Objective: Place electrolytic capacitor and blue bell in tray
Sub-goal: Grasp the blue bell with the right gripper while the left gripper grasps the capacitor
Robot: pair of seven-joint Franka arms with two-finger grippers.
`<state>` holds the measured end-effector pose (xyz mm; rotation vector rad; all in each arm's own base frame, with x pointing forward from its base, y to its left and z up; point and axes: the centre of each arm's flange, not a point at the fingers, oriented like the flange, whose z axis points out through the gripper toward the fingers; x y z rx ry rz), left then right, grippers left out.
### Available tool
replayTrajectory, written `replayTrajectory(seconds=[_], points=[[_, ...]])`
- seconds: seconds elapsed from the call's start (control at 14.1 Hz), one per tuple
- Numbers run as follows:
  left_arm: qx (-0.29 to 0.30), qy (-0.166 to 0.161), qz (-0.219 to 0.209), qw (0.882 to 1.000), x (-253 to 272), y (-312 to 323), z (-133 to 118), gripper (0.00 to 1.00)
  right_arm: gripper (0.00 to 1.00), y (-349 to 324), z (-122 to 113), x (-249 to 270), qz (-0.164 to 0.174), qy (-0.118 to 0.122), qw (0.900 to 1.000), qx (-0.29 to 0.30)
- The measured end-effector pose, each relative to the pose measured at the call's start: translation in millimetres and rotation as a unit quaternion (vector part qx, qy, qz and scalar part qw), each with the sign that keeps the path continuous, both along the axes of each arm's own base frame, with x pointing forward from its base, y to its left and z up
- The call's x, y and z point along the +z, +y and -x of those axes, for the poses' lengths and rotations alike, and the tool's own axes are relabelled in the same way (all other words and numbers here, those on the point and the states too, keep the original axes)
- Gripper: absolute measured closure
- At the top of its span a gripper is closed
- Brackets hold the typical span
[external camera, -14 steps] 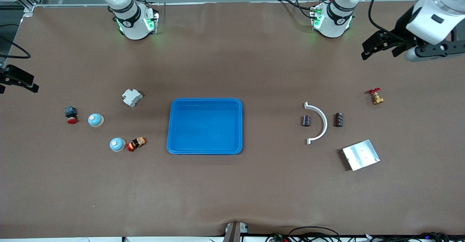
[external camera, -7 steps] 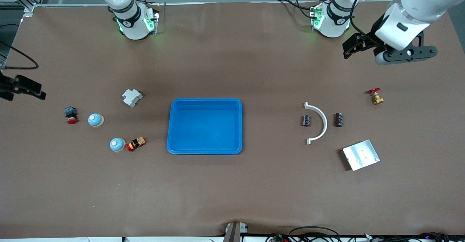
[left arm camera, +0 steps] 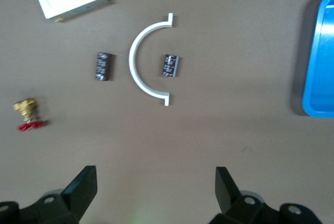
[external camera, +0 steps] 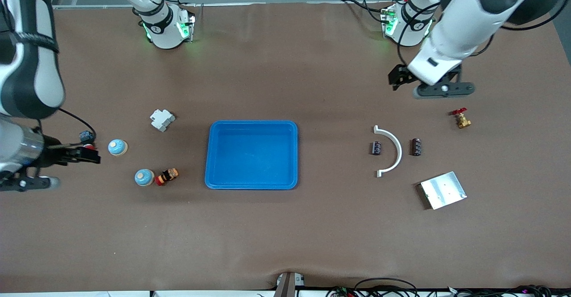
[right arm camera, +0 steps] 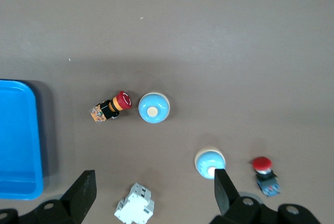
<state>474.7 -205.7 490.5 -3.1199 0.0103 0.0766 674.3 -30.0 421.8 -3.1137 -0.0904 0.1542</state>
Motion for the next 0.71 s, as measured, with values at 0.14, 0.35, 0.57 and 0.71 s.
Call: replayTrajectory(seconds=[0.14, 0.35, 0.57, 0.71], points=[[-0.009, -0.013, -0.004, 1.000, -33.9, -2.3, 6.1, 0.00, 0.00, 9.7, -4.5, -50.5, 0.000, 0.002, 1.000, 0.007], [-0.028, -0.020, -0.005, 0.999, -63.9, 3.8, 9.9, 0.00, 0.00, 10.5, -0.5, -120.2, -0.002, 0.007, 0.999, 0.040], [-0.042, -0.028, -0.011, 0.999, -89.1, 7.8, 6.5, 0.00, 0.00, 9.3, -2.3, -150.1, -0.007, 0.002, 0.995, 0.101], [-0.047, -0.034, -0.007, 0.998, -111.0, 8.1, 4.0, 0.00, 0.00, 8.0, -3.7, -166.4, -0.007, -0.010, 0.992, 0.129]])
